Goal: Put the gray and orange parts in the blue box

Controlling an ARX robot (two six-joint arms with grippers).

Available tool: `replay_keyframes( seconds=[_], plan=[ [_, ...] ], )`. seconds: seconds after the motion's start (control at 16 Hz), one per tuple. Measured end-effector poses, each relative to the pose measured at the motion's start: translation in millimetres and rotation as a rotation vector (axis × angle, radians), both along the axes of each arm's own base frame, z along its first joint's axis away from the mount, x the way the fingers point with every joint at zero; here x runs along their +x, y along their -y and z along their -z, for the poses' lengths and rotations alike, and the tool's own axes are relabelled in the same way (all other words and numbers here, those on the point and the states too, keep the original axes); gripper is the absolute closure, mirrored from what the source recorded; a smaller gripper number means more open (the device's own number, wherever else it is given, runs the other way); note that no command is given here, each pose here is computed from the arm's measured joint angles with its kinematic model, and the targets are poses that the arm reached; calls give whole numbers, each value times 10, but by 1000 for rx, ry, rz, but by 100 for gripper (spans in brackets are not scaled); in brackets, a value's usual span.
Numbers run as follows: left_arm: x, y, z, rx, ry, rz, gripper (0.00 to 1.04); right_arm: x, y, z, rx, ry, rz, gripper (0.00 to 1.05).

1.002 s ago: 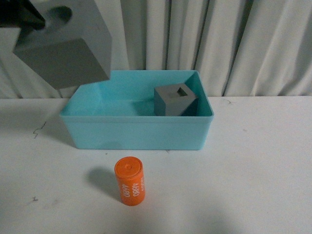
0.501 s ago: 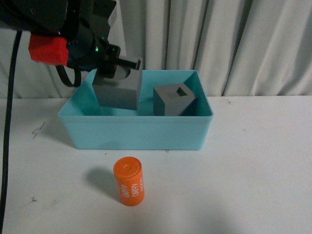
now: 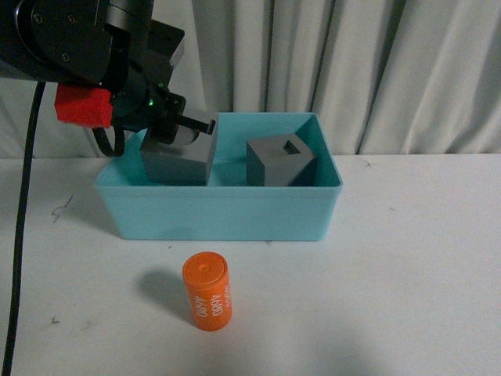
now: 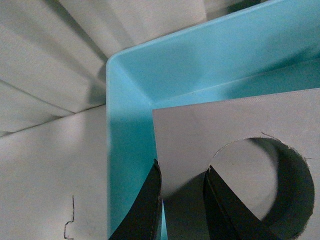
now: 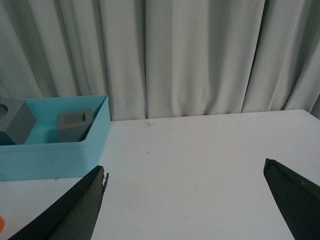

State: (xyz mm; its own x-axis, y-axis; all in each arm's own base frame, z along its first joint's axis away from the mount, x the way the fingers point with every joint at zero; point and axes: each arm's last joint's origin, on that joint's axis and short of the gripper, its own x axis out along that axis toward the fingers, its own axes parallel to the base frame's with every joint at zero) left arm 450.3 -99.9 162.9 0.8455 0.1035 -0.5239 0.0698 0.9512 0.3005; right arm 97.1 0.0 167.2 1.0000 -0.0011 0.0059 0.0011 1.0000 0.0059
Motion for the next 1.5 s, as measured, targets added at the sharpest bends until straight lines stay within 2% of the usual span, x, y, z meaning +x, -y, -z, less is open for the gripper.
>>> replay_keyframes(
  seconds=[0.13,0.19,0.25,0.38,0.44,0.56,0.63,0.75,0.88,0.94,1.0,1.06,1.13,1.19,1.25,1.32,1.38,1.5],
  plan=[
    [28,-92,67,16,-16,-16,87,0,0,0,0,0,0,6],
    [36,-137,69,19,-16,-23,83,0,0,0,0,0,0,6],
    [22,-155,82,12,-10,-18,68,0,0,0,0,0,0,6],
    [-105,-178,56,-8,-33,-9,46,0,0,0,0,0,0,6],
    [-191,-196,-33,-37,-46,-11,35,0,0,0,0,0,0,6],
    [-469,-259,-444,-179,-7,2,12,0,0,0,0,0,0,6],
    [-682,-310,-681,-263,23,18,5,0,0,0,0,0,0,6],
    [-1320,-473,-1031,-461,13,51,7,0,0,0,0,0,0,6],
    [-2086,-644,-1026,-610,-45,41,7,0,0,0,0,0,0,6],
    [-2436,-670,-910,-614,-53,37,7,0,0,0,0,0,0,6],
    [-2799,-665,-693,-592,-127,22,7,0,0,0,0,0,0,6],
    [-3175,-668,-344,-572,-251,-13,7,0,0,0,0,0,0,6],
    [-3531,-696,-104,-600,-283,-87,7,0,0,0,0,0,0,6],
    [-3531,-689,-224,-623,-180,-93,7,0,0,0,0,0,0,6],
    [-3494,-675,-239,-589,207,-32,19,0,-1,1,0,-2,-5,6],
    [-3525,-720,-115,-531,368,-27,28,0,1,1,0,-1,3,6],
    [-3525,-778,-72,-460,490,-35,38,0,1,-1,0,1,2,6],
    [-3529,-839,-154,-379,571,-7,60,0,0,0,0,0,-2,6]
  ],
)
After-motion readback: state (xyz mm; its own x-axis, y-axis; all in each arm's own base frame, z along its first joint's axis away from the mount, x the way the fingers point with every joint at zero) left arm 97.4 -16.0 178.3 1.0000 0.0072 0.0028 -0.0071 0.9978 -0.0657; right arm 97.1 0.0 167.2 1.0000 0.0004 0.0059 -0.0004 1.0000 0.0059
